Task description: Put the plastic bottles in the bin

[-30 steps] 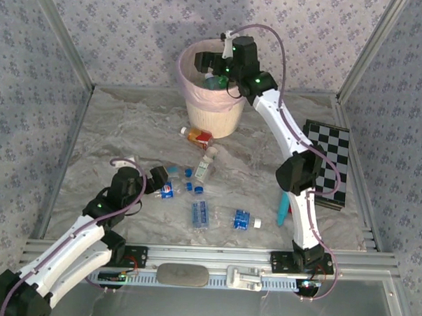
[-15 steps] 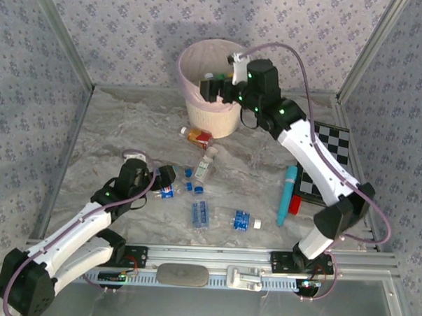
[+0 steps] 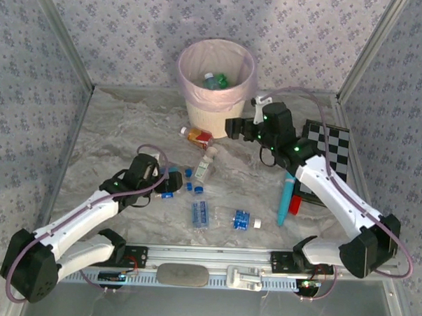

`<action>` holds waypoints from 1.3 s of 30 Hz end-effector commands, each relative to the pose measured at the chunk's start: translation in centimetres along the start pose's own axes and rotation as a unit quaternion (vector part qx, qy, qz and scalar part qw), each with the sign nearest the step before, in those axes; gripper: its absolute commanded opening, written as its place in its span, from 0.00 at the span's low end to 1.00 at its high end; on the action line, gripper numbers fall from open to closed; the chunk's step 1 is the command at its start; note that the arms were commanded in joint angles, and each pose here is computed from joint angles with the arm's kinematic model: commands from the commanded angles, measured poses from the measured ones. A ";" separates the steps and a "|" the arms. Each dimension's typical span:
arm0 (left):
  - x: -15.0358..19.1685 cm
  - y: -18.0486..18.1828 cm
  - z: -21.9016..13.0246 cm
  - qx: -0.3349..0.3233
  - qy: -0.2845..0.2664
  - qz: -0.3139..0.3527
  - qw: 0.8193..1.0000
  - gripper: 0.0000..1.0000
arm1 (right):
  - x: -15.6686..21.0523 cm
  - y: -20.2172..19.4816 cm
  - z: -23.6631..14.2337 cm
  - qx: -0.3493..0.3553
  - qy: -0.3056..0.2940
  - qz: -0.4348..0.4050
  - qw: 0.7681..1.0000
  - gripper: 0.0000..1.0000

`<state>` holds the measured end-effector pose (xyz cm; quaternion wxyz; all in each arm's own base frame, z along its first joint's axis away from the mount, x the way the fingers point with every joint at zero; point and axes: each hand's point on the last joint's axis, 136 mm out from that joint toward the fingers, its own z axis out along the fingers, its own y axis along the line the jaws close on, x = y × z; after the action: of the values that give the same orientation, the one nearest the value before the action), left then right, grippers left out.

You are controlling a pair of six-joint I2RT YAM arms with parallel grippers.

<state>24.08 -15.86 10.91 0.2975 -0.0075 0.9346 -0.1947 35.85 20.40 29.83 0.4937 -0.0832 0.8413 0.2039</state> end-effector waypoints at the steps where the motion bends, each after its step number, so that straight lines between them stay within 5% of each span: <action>1: -0.2 -0.3 -0.2 -0.023 0.013 0.042 0.999 1.00 | 0.2 -1.9 -0.4 0.024 -0.018 0.038 0.999 1.00; 15: 1.8 -0.8 1.7 -0.108 0.081 0.166 0.977 1.00 | 0.6 -3.7 -0.8 0.038 -0.024 0.055 0.997 1.00; 39: 3.9 0.5 3.0 -0.130 0.111 0.162 0.972 1.00 | 2.2 -5.5 -1.2 0.057 -0.015 0.074 0.996 1.00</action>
<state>23.32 -17.03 6.81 0.2299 0.1279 0.9646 -0.0176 35.76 15.56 26.46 0.4852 -0.0037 0.8537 0.1894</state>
